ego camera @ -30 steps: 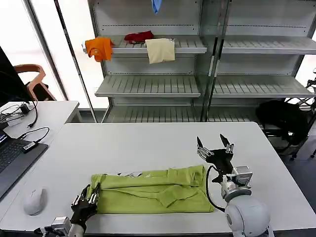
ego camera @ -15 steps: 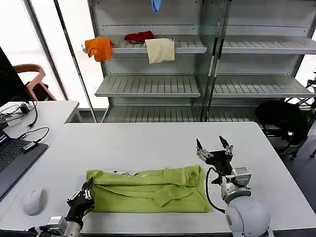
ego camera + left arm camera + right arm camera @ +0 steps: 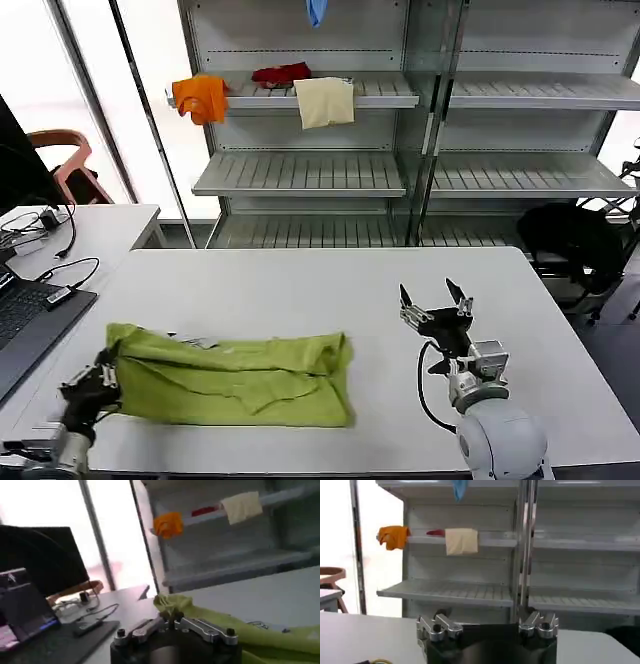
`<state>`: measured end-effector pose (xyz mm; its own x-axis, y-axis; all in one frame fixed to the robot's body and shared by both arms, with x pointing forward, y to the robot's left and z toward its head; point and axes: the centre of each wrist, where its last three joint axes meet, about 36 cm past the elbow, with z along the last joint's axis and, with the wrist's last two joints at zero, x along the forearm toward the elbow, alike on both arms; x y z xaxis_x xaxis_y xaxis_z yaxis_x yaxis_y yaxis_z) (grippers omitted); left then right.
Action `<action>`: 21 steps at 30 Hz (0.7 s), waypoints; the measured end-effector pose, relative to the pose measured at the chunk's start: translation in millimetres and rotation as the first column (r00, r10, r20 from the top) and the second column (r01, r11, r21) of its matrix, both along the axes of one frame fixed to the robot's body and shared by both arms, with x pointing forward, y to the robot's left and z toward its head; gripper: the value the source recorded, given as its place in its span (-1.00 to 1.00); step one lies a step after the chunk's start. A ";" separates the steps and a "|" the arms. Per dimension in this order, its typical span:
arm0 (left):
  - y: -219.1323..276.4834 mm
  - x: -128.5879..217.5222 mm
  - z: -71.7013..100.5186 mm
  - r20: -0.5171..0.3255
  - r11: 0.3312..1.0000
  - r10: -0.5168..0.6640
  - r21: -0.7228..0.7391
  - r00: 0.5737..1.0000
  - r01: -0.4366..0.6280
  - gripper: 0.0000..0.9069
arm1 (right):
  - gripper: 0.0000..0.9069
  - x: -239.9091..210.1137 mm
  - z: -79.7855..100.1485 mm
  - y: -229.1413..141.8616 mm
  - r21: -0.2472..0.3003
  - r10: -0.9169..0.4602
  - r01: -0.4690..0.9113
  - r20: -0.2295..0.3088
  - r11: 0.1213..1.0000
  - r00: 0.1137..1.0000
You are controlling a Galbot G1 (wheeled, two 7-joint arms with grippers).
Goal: Fold and organize the clothes.
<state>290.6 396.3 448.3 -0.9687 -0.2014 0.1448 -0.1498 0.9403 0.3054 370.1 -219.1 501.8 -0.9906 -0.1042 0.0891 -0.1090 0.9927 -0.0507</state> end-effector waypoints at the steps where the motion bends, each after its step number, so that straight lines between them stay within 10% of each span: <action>1: 6.1 0.5 4.4 0.002 1.000 0.011 0.023 1.000 -0.011 -1.00 | 1.00 0.3 -0.8 -0.2 0.000 0.000 0.000 -0.001 1.000 1.000; 21: -56.7 5.3 33.3 0.021 0.993 -0.120 -0.017 0.993 0.120 -1.00 | 1.00 0.9 -10.3 -1.2 -0.017 -0.020 0.020 -0.018 1.000 1.000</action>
